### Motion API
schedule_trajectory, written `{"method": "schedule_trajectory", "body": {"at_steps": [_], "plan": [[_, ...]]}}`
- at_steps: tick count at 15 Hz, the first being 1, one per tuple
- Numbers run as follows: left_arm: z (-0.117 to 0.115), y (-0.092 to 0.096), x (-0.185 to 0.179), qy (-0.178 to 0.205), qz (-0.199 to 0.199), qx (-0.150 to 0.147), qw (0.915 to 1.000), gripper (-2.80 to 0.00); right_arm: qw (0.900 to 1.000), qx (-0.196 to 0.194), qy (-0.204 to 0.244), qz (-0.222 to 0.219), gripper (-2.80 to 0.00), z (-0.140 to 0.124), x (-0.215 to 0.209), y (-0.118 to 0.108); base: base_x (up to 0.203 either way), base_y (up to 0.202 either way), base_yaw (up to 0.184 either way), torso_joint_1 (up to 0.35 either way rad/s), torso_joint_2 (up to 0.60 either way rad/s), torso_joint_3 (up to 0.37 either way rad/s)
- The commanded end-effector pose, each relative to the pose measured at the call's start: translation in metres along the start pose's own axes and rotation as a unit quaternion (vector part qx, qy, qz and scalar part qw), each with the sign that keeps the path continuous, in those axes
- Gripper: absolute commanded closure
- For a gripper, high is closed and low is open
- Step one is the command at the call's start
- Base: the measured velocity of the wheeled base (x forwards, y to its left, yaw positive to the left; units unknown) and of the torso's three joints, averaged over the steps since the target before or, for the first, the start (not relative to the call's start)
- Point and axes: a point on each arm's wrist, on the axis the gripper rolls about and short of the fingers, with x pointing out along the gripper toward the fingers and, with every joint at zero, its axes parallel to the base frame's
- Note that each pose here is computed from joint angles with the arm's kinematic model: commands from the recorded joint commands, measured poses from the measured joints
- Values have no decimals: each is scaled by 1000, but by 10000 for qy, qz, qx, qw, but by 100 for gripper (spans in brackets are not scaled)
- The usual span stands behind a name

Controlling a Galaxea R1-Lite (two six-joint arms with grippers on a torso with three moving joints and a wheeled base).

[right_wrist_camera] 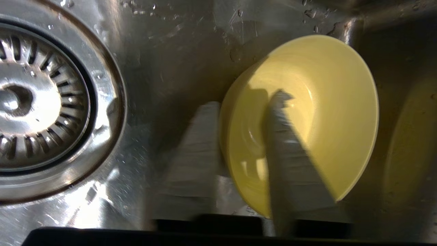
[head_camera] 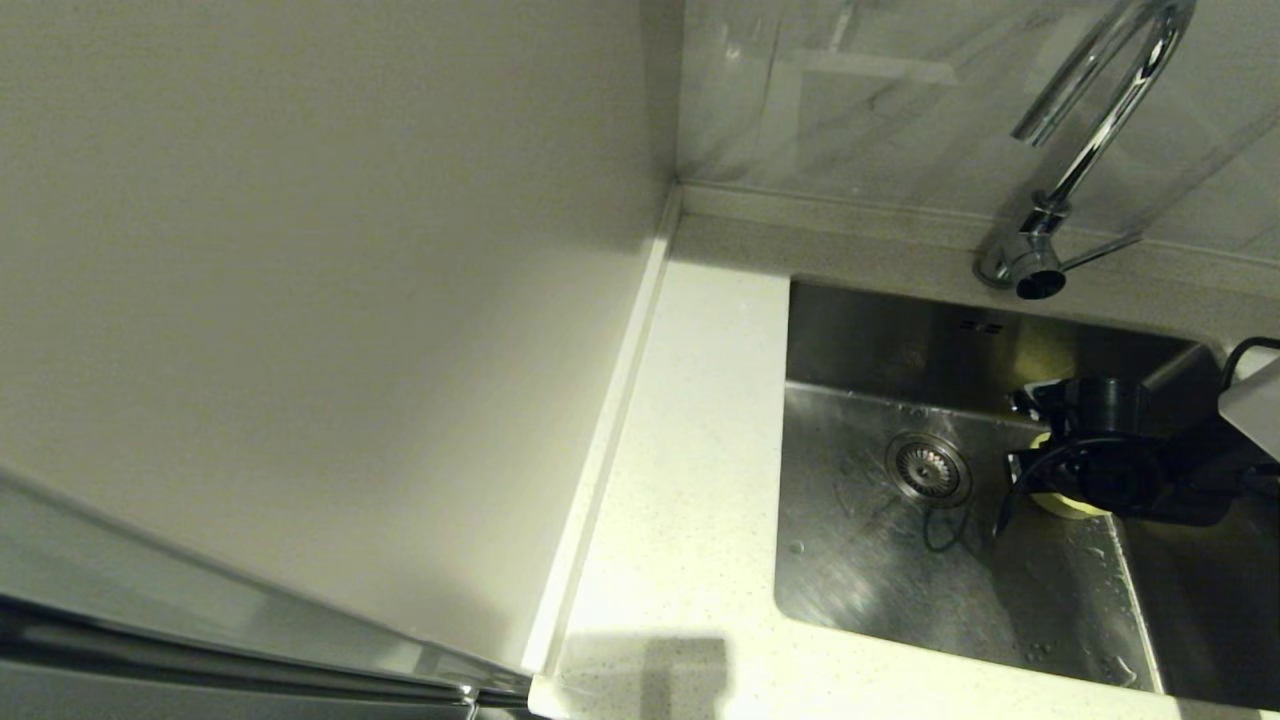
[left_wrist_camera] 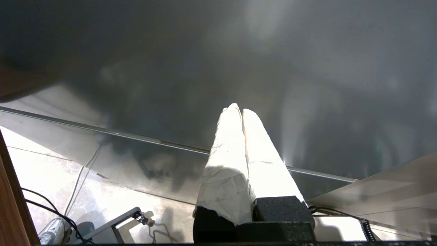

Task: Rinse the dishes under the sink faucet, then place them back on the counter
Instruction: Put a bowl into the sink

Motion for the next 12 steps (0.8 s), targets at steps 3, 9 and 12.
{"method": "schedule_trajectory", "body": {"at_steps": [3,9,12], "plan": [[0,0,0,-23,4,-2,10000,0,9998,183,-56,-19,-280,3,-1,-1,0,0,0,0,0,0],[0,0,0,-18,4,-2,10000,0,9959,664,-599,-97,-280,37,-55,-23,0,0,0,0,0,0],[0,0,0,-18,4,-2,10000,0,9905,957,-983,-84,-280,52,-112,-39,0,0,0,0,0,0]]}}
